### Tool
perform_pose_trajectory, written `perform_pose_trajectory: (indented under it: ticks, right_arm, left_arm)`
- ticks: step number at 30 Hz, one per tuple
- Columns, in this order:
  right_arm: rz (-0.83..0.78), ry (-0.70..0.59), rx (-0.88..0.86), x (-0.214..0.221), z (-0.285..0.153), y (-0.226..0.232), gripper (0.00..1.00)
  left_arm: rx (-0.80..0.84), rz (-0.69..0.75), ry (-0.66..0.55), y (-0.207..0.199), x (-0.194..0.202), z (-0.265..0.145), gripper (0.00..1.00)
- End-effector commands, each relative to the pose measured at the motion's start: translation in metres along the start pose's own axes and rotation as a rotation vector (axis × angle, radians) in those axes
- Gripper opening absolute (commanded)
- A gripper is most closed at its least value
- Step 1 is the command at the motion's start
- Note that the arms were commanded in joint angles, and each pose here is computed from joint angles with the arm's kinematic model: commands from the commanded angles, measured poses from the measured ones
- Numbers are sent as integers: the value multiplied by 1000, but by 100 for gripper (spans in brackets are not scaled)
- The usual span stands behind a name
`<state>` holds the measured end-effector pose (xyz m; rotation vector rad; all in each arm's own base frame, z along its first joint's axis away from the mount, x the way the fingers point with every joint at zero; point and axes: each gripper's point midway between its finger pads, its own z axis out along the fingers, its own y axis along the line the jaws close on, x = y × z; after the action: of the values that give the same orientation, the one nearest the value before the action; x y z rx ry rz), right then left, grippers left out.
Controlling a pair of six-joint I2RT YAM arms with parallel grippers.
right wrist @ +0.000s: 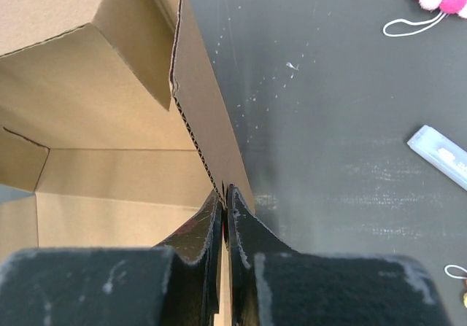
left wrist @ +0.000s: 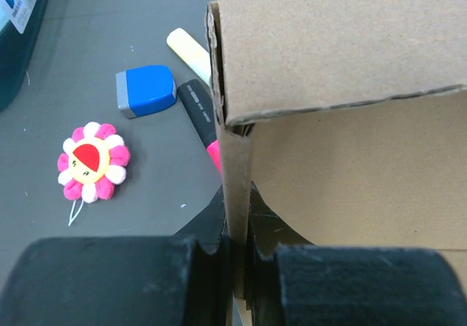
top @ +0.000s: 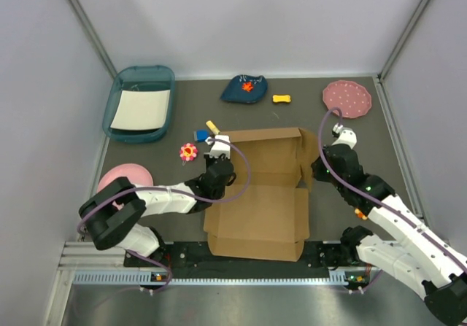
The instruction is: Fold the paper box
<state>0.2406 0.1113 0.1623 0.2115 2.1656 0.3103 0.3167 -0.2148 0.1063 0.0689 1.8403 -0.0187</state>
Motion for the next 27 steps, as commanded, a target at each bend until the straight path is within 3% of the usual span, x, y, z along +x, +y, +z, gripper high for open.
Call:
perform_pose_trajectory:
  ticks: [1,4,15,27]
  right_arm:
    - [91,-100,-85,-41,-13,26,0]
    - [101,-88,-99,-42,-14,30,0]
    - [172,-18,-213,-38,-14,59,0]
    - [-23,17,-246,-1,10,50,0]
  left_arm:
    - [33,28,-91,3,-19,-7,0]
    - [48,16,-135,4,-31,-11,0]
    - [6,125,-124,-11,-31,-8,0]
    - [24,187,11,-28,-2,3,0]
